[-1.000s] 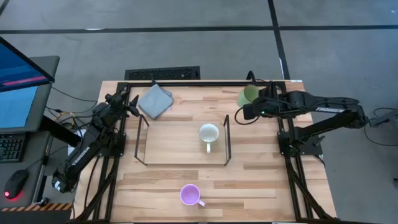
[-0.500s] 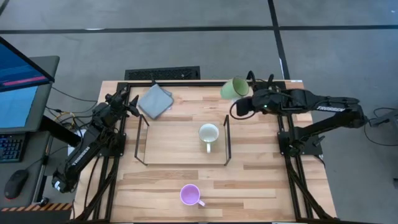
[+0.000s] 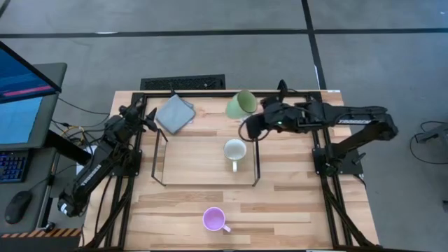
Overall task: Stack small to large cups/mugs on shelf
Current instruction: Put the green mug on the shelf
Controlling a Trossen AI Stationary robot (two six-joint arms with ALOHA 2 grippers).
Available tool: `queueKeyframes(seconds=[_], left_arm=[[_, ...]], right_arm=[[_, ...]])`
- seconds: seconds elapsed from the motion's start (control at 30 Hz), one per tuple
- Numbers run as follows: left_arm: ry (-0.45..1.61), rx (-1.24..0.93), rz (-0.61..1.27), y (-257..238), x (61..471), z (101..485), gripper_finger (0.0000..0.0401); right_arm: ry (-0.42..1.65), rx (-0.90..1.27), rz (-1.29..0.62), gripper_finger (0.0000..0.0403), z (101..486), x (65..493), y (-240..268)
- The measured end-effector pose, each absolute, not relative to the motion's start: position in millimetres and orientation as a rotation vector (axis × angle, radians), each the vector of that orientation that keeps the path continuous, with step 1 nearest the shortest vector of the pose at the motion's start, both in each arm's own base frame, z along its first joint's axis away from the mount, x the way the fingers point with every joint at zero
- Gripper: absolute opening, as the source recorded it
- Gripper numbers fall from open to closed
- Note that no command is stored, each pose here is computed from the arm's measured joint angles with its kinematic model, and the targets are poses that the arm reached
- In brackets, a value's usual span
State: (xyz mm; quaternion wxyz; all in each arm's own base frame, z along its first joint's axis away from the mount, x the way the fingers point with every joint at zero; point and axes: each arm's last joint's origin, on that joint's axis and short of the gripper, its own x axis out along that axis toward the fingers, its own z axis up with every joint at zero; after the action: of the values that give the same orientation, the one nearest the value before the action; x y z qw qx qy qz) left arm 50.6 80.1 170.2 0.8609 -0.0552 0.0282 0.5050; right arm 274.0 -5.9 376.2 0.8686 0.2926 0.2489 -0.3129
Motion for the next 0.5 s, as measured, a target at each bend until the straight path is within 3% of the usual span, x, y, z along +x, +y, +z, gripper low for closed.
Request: queueKeyframes(seconds=[0.3,0.5], left_arm=[[0.077,-0.125,1.045,80.7,51.8,168.8,0.0254],[0.081,-0.128,1.045,81.0,52.0,168.4,0.0254]], right_arm=[[0.610,0.469,-0.572,0.0069,397.8,333.7,-2.6],[0.691,0.427,-0.548,0.0069,391.9,369.4,-10.6]])
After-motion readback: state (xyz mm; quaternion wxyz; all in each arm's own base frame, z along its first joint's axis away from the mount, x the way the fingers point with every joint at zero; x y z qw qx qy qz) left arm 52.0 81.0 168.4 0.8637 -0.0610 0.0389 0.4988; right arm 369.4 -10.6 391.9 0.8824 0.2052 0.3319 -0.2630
